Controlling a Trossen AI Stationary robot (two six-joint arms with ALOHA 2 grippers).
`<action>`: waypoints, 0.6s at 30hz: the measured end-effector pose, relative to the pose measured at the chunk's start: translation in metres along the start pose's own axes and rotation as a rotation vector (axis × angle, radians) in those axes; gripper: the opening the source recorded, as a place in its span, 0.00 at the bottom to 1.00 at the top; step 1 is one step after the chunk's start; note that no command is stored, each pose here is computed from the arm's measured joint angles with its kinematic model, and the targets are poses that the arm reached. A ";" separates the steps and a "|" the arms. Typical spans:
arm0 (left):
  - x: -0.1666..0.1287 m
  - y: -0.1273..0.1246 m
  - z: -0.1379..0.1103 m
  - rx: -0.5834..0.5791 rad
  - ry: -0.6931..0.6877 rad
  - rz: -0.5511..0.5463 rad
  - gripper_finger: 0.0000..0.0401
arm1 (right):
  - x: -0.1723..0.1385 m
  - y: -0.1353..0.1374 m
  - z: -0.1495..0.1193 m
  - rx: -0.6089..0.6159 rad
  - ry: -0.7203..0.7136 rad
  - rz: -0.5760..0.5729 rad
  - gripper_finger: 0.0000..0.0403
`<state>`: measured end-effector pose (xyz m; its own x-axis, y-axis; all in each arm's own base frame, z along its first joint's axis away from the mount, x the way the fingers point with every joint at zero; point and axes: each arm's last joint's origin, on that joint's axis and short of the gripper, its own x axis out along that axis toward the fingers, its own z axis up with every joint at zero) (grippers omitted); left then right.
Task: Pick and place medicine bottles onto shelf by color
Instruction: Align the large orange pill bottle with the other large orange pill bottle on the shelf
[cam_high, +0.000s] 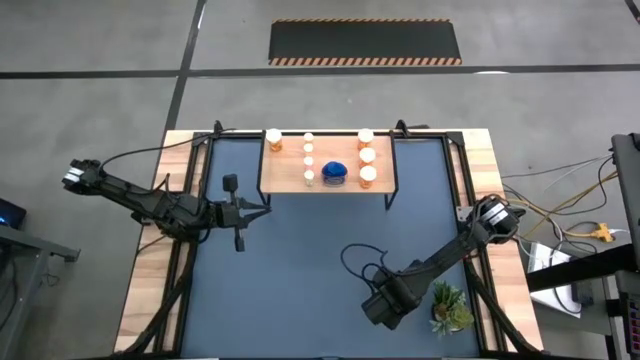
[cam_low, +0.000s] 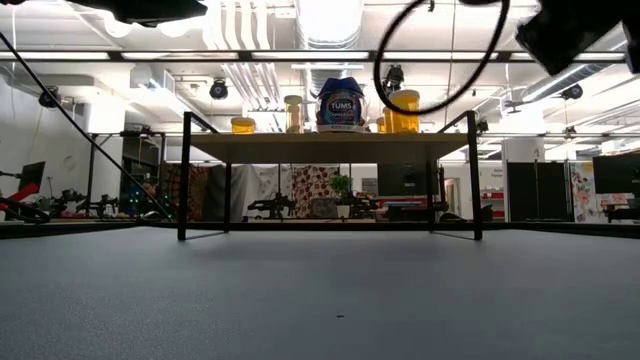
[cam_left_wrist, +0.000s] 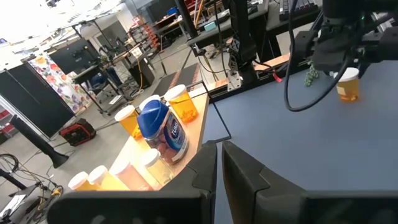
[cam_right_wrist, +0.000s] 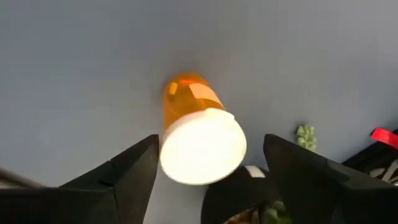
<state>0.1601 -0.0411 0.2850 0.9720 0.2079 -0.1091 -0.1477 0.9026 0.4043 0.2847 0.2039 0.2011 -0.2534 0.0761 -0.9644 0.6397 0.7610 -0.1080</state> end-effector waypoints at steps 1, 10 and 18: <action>0.000 0.000 0.000 0.000 0.000 0.000 0.02 | 0.003 -0.001 0.000 -0.001 0.002 -0.006 0.69; 0.000 0.000 0.000 0.000 0.000 -0.001 0.02 | 0.013 0.000 0.003 -0.045 -0.002 0.013 0.52; 0.000 0.000 0.000 -0.004 0.000 -0.001 0.02 | 0.012 0.000 0.002 -0.067 0.002 0.025 0.48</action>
<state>0.1601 -0.0411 0.2850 0.9722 0.2073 -0.1088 -0.1479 0.9042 0.4006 0.2833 0.2032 0.1886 -0.2393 0.0964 -0.9662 0.5960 0.8001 -0.0678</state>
